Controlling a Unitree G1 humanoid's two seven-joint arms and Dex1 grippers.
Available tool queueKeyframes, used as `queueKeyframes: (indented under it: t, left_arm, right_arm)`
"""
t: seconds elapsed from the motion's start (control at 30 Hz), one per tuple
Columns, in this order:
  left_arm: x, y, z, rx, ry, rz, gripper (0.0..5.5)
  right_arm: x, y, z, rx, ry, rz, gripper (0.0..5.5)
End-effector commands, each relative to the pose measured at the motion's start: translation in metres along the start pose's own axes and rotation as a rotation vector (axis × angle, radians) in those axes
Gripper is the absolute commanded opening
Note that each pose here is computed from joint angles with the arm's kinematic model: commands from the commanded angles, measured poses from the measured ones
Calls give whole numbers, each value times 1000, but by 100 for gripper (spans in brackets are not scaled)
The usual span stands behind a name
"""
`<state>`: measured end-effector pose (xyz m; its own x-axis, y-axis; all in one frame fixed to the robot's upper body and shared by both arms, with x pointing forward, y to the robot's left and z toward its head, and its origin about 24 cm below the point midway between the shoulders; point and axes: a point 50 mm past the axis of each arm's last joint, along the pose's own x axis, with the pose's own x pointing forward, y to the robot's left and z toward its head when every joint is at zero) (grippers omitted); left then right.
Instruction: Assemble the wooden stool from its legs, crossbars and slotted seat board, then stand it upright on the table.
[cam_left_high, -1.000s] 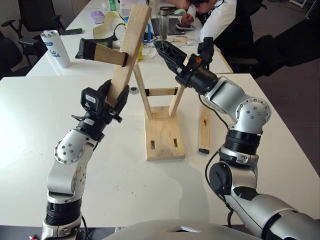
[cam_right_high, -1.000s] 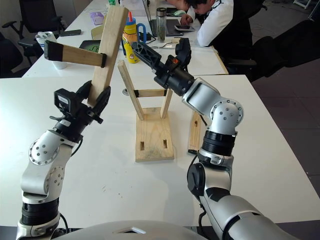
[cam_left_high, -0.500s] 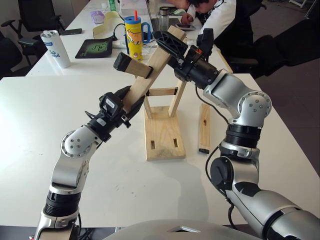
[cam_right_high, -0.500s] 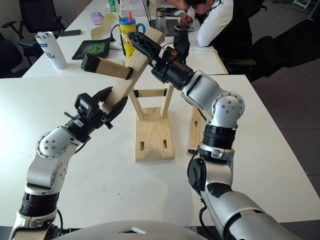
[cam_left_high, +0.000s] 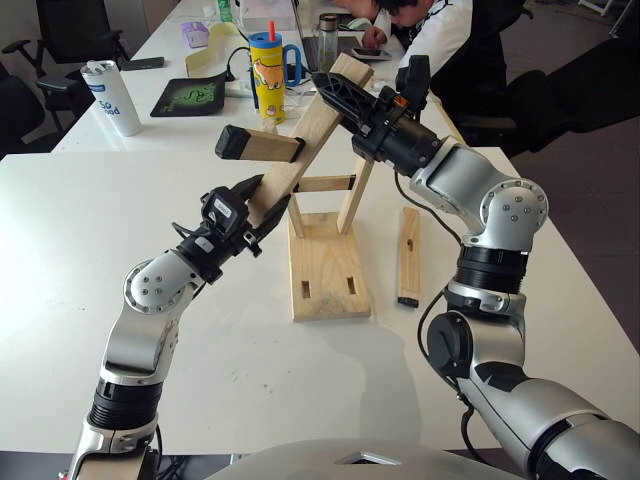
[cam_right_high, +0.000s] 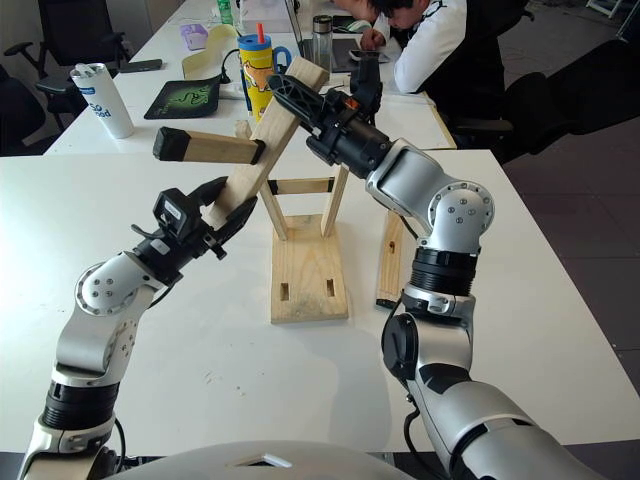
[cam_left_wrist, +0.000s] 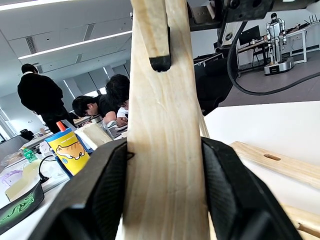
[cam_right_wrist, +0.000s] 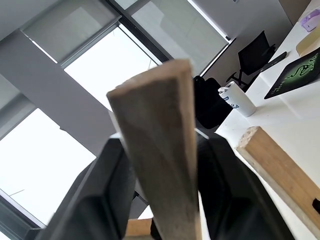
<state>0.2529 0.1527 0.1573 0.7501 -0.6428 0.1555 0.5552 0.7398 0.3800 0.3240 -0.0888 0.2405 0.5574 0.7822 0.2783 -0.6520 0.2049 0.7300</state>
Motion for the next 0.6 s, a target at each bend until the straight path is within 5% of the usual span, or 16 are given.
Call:
queueKeyframes:
  t: [0.03, 0.2, 0.43, 0.6]
  left_arm:
    - [2, 3, 4, 15, -15, 0, 204]
    - [1, 1, 4, -3, -18, -2, 204]
    - [0, 3, 3, -18, -17, 35, 323]
    - [-8, 1, -5, -37, 28, 34, 335]
  right_arm:
    - [3, 6, 5, -27, -3, 21, 120]
    - [3, 5, 6, -27, -1, 18, 116]
    - [0, 1, 11, -57, -21, -15, 109]
    - [-11, -10, 28, -123, -89, -98, 104]
